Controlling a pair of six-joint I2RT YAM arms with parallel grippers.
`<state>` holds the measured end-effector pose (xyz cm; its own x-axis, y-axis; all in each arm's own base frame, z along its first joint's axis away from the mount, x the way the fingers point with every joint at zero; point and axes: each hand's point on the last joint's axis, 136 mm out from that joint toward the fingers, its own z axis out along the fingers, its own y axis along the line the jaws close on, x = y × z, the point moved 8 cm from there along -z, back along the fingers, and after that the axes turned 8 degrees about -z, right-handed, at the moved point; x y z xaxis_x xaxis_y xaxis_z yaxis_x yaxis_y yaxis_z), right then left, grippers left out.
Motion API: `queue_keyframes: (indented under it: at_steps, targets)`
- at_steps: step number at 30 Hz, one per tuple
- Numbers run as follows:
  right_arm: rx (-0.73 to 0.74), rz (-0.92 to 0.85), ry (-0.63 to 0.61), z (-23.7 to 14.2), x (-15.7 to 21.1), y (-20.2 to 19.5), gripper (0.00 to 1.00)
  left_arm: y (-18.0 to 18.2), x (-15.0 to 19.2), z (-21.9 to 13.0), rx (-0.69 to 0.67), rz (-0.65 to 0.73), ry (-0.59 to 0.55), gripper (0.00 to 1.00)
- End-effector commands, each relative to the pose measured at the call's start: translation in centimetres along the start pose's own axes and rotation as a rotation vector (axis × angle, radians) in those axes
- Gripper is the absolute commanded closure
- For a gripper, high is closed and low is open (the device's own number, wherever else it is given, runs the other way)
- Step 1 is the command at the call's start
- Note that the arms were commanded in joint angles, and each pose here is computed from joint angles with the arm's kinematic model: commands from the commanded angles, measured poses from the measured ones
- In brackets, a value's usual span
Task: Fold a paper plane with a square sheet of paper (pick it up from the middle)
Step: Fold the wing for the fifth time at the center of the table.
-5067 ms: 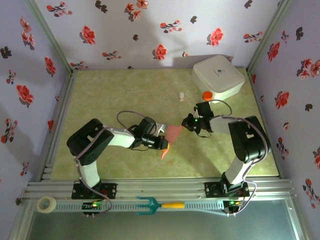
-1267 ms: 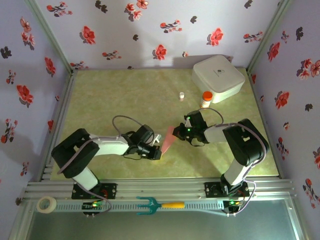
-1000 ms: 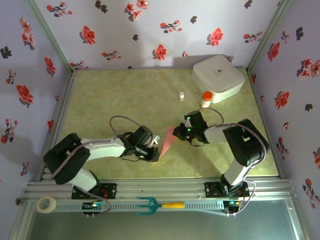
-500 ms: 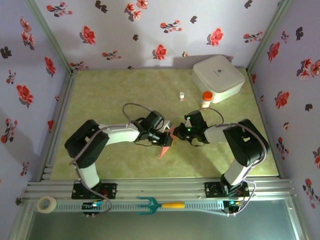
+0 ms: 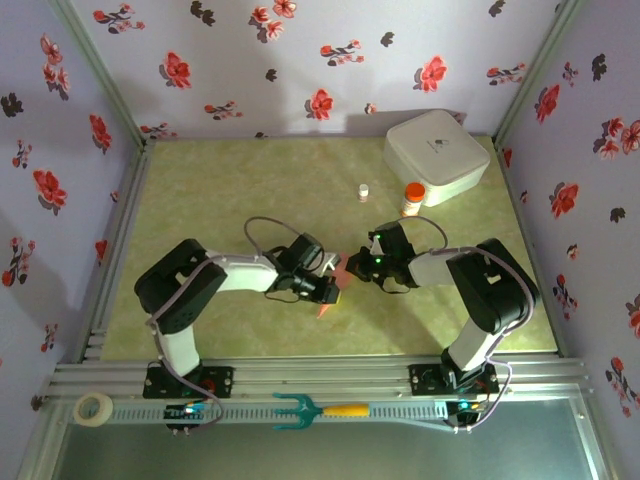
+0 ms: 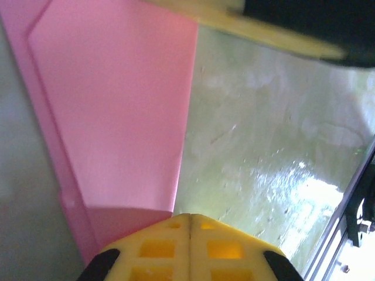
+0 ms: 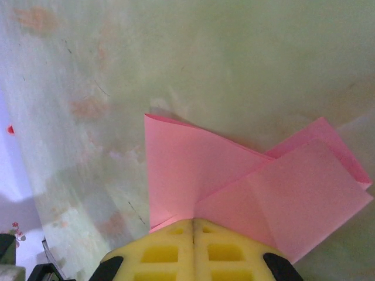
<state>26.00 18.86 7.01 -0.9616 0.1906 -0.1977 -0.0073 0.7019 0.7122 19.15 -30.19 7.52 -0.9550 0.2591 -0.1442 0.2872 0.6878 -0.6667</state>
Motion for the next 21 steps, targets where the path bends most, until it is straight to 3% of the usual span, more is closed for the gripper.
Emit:
queue_keyframes:
  at_steps: [1, 8, 13, 18, 21]
  targets:
    - [0.154, 0.061, 0.031, 0.1, 1.4, -3.0, 0.99, 2.4, 4.0, -0.1, -0.099, -0.066, 0.118, 0.97]
    - [0.151, 0.063, 0.031, 0.1, 1.4, -2.9, 0.99, 3.0, 6.3, -1.2, -0.125, -0.075, 0.126, 0.97]
    - [0.148, 0.060, 0.031, 0.0, 1.3, -2.8, 0.99, 1.6, 6.7, -3.4, -0.147, 0.001, -0.001, 1.00]
    - [0.142, 0.057, 0.031, -0.1, 1.2, -2.5, 0.99, -1.3, 4.5, -6.4, -0.074, 0.075, -0.169, 1.00]
    - [0.140, 0.054, 0.027, -0.2, 1.1, -2.4, 0.98, -2.2, 2.3, -7.0, -0.022, 0.075, -0.198, 1.00]
